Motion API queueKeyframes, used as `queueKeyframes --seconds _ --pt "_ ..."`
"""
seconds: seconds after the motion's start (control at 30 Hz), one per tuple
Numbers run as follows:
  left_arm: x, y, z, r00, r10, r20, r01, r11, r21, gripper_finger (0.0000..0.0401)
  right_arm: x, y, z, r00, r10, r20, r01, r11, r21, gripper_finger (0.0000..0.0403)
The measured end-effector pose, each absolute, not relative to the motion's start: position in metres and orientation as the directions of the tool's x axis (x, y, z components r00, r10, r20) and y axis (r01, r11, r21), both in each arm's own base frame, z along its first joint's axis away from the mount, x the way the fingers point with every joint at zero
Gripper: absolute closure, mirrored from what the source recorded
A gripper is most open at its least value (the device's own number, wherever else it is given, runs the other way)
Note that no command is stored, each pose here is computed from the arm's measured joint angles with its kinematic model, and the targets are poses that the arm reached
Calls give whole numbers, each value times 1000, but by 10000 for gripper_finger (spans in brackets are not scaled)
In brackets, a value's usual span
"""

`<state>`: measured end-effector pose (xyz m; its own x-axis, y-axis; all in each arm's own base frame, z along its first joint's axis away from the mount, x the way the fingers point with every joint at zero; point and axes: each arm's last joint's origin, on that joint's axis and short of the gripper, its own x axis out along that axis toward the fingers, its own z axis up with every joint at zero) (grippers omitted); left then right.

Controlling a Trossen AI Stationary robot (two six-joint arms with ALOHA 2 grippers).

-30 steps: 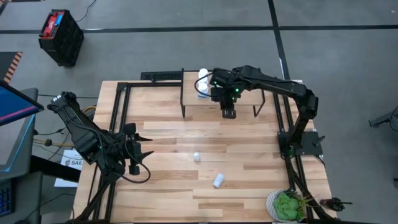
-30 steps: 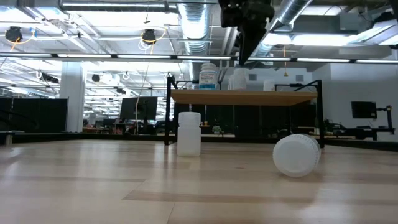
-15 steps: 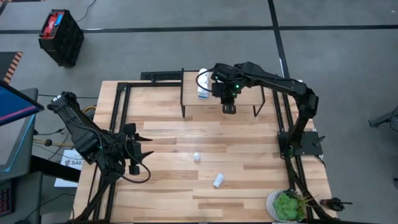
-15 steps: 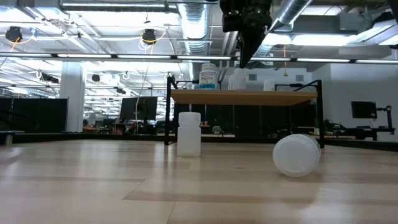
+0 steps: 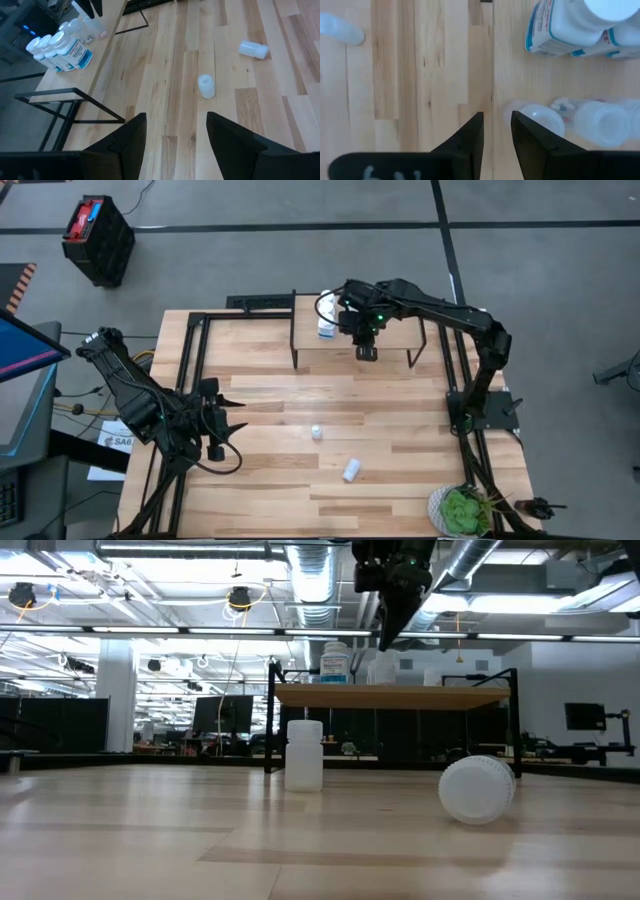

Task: Pick and place medicine bottles onto shelf by color
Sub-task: Put the transparent pill bottle on the shelf aligned with the other transparent bottle, then put the top white pill bottle on the shelf aligned with the other white pill bottle

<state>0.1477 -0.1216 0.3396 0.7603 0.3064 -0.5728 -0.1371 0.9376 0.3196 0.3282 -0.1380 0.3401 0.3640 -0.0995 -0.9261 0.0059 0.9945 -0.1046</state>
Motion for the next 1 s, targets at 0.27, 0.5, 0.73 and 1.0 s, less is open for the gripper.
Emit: queueKeyframes --seconds 0.27,0.5,0.73,1.0 --pt "148 -122 340 760 307 -573 -137 938 320 207 331 -140 342 382 -148 -912 1 987 -160 282" --pt "148 -122 340 760 307 -573 -137 937 320 207 330 -130 362 397 -161 -904 -4 984 -177 282" --pt "155 -118 345 794 414 -446 -278 899 338 207 310 -81 401 295 -78 -952 -47 994 -96 282" --pt "207 -103 335 747 363 -557 -304 931 200 207 263 -30 433 407 -21 -913 -76 996 -57 282"
